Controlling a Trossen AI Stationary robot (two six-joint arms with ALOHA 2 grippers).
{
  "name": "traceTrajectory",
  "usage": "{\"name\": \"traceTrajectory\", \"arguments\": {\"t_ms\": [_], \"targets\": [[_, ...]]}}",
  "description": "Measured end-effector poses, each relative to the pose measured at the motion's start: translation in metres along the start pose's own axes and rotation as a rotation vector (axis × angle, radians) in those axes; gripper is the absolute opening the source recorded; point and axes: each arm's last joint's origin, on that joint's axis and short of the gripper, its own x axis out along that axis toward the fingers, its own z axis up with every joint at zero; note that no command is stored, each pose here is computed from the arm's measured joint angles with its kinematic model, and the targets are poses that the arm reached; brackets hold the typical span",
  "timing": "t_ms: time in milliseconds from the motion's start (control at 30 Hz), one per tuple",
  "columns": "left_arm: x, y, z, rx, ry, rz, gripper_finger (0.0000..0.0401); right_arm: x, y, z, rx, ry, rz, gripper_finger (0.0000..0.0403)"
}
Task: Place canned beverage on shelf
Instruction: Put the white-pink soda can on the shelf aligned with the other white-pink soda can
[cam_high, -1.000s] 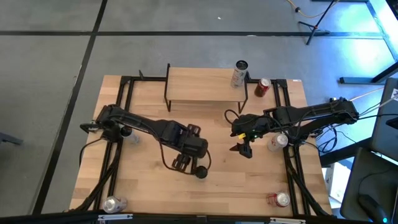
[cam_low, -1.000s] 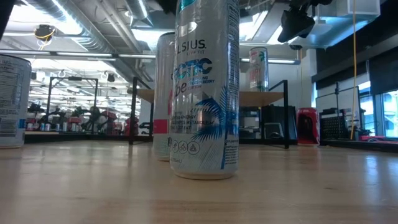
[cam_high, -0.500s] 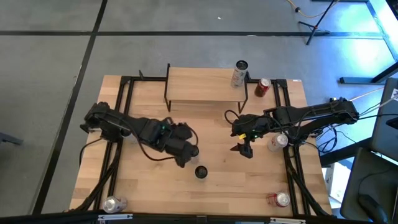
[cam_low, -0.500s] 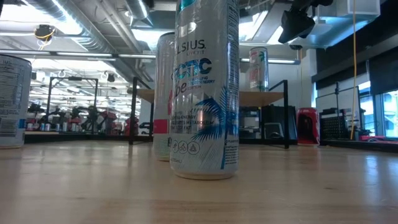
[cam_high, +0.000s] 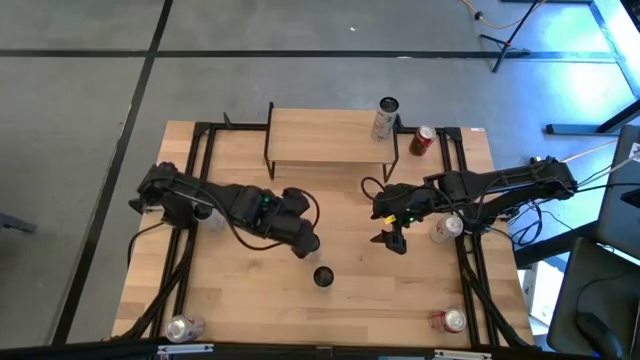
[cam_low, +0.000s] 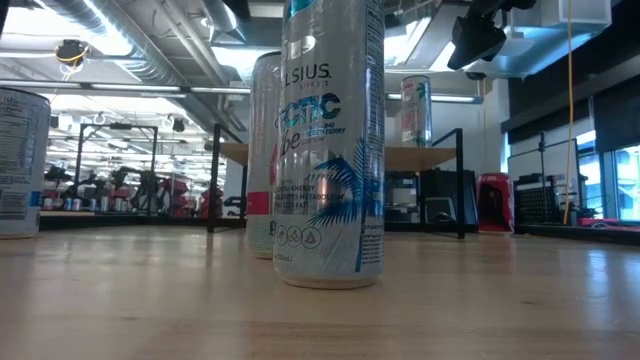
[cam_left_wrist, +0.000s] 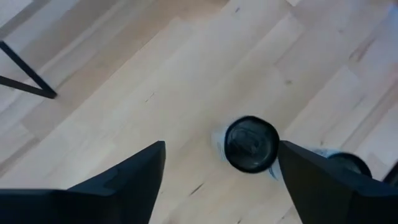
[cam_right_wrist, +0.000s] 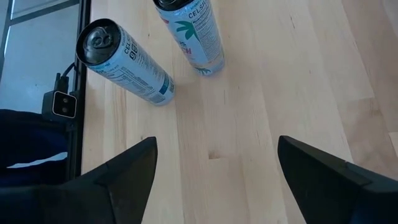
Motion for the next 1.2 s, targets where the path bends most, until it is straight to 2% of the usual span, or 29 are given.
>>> {"name": "traceTrajectory", "arguments": {"t_ms": [133,300,633,967,1200], "targets": [[-0.001,-0.005,0.001,0.0,-0.035,-0.036,0.0318,0.0,0.0,0.0,0.0,0.001,0.0,0.0319],[0.003,-0.017,-0.003,0.098,-0.078,-0.064,0.032,0.0,0.0,0.0,-0.024,0.0,0.0,0.0319],[0.055,-0.035,-0.021,0.304,0.061,-0.011,0.032,0.0,0.0,0.0,-0.056,-0.003,0.001,0.0319],[0.075,-0.036,-0.018,0.38,0.097,0.026,0.032,0.0,0.0,0.0,-0.057,-0.003,0.001,0.0319],[0.092,-0.032,-0.017,0.382,0.135,0.015,0.032,0.0,0.0,0.0,-0.057,-0.003,0.001,0.0319]]}}
